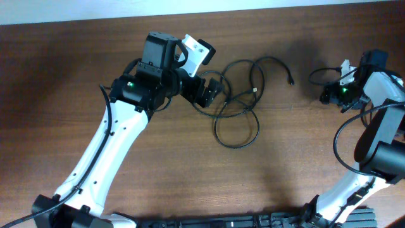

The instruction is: Untangle cables

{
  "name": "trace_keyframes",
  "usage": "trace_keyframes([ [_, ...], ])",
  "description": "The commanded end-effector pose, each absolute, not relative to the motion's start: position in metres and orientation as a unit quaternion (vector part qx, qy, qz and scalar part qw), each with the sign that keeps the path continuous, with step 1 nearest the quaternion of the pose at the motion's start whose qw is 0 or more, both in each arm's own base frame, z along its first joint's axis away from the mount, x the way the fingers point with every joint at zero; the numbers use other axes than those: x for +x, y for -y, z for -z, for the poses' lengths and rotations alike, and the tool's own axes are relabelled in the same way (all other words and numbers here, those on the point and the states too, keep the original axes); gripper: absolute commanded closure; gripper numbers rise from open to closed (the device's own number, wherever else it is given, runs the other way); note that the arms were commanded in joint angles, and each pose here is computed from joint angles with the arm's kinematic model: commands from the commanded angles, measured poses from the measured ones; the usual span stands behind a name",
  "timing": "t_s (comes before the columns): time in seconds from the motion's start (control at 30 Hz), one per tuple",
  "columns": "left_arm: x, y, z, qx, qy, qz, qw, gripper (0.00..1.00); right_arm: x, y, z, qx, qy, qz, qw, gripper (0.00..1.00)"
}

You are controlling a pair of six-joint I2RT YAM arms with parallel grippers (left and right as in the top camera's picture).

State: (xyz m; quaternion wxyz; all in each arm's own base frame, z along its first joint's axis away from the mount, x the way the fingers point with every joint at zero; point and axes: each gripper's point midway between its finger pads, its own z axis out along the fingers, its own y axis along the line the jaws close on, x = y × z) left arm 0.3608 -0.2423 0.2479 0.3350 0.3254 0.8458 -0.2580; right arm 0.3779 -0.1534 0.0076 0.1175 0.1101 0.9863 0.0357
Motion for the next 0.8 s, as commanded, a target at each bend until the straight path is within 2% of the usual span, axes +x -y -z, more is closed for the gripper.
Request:
trace_keyframes([
  [0.0, 0.36, 0.24, -0.259, 0.32, -0.842, 0.259, 0.348, 0.01, 0.375, 0.161, -0.002, 0.125, -0.986, -0.013, 0.112, 0.3],
  [0.33, 0.36, 0.24, -0.259, 0.32, -0.842, 0.259, 0.348, 0.01, 0.373, 0.185, 0.001, 0.137, -0.983, 0.049, 0.11, 0.32],
  [0.6, 0.36, 0.24, -0.259, 0.32, -0.842, 0.259, 0.348, 0.01, 0.343, 0.215, 0.034, 0.201, -0.976, 0.043, 0.065, 0.32],
  [0.77, 0.36, 0.24, -0.259, 0.32, -0.842, 0.259, 0.348, 0.01, 0.323, 0.243, 0.035, 0.255, -0.964, 0.045, 0.063, 0.25],
])
